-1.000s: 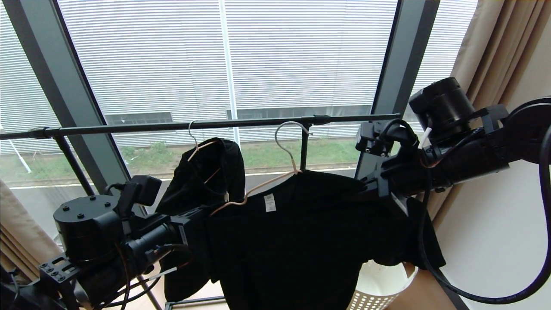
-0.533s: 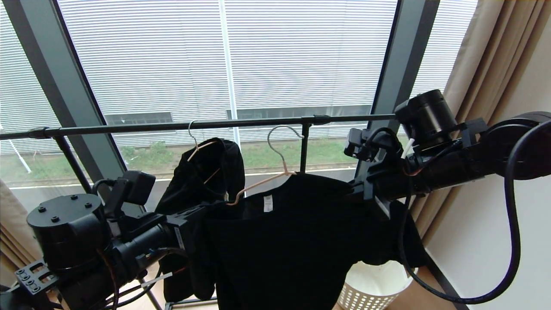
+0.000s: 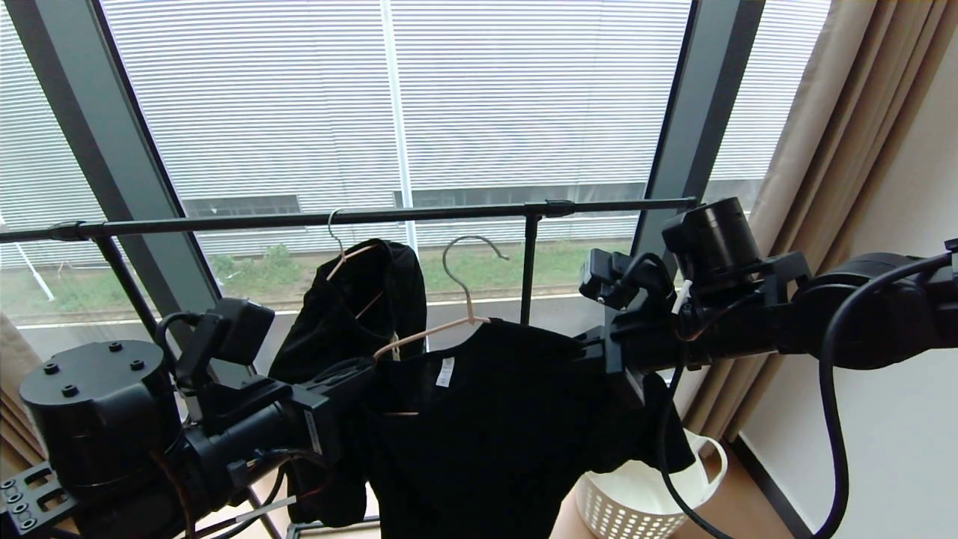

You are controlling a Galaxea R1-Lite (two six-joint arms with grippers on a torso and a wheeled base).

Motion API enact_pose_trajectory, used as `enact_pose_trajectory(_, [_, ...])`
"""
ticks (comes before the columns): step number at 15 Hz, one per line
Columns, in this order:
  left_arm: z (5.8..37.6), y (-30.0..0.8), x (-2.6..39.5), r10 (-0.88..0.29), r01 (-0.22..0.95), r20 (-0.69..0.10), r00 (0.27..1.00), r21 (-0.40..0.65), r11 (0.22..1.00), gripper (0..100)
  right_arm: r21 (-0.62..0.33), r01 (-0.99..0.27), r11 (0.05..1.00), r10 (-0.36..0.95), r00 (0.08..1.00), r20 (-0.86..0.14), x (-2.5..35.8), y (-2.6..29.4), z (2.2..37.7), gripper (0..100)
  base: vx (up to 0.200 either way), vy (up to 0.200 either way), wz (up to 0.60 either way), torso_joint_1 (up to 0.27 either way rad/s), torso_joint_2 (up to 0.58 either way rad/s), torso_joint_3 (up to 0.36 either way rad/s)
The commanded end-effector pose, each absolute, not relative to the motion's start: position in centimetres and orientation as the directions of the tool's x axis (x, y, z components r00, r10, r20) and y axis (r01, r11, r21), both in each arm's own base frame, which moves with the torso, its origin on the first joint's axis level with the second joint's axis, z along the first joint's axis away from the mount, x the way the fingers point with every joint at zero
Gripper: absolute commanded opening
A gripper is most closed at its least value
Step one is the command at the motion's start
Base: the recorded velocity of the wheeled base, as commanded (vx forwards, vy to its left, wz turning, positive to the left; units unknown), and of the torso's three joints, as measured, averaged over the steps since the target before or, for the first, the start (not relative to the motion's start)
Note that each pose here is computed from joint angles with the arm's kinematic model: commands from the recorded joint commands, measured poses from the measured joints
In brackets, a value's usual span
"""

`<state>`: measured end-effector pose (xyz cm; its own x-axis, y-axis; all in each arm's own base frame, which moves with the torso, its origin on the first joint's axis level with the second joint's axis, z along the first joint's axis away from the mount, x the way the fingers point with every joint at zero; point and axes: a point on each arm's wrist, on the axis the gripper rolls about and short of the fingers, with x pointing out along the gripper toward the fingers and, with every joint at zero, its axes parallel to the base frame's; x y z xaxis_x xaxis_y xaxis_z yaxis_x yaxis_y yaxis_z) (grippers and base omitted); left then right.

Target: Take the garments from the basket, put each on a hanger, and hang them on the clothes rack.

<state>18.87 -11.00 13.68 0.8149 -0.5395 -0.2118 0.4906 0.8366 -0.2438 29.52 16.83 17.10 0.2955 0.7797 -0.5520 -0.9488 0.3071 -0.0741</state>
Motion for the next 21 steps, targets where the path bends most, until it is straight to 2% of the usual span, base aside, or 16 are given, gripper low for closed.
enact_pose_trajectory(1, [14.9, -11.1, 18.2, -0.561, 0.517, -0.168, 0.811, -0.245, 0.82, 0, -0.051, -0.955, 0.292, 0.785, 0.27, -0.558, 29.3, 16.8, 16.1, 0, 0.0, 0.0, 0.0, 0.0, 0.0, 0.0])
enact_pose_trajectory(7, [15.5, -13.2, 17.6, -0.581, 0.54, -0.163, 0.797, -0.238, 0.807, 0, -0.001, -0.967, 0.253, 0.786, 0.206, -0.583, 29.3, 18.7, 14.2, 0, 0.0, 0.0, 0.0, 0.0, 0.0, 0.0])
enact_pose_trajectory(16, [16.7, -15.3, 15.9, -0.637, 0.583, -0.205, 0.743, -0.271, 0.766, 0, 0.047, -0.968, 0.248, 0.794, 0.175, -0.582, 29.6, 20.7, 11.9, 0, 0.0, 0.0, 0.0, 0.0, 0.0, 0.0])
enact_pose_trajectory(19, [16.5, -15.3, 15.9, -0.635, 0.58, -0.214, 0.743, -0.269, 0.769, 0, 0.077, -0.952, 0.295, 0.823, 0.212, -0.527, 29.8, 20.8, 12.2, 0, 0.0, 0.0, 0.0, 0.0, 0.0, 0.0])
enact_pose_trajectory(21, [16.5, -15.3, 16.0, -0.629, 0.573, -0.216, 0.747, -0.269, 0.774, 0, 0.061, -0.959, 0.278, 0.864, 0.222, -0.451, 29.6, 20.7, 11.8, 0, 0.0, 0.0, 0.0, 0.0, 0.0, 0.0])
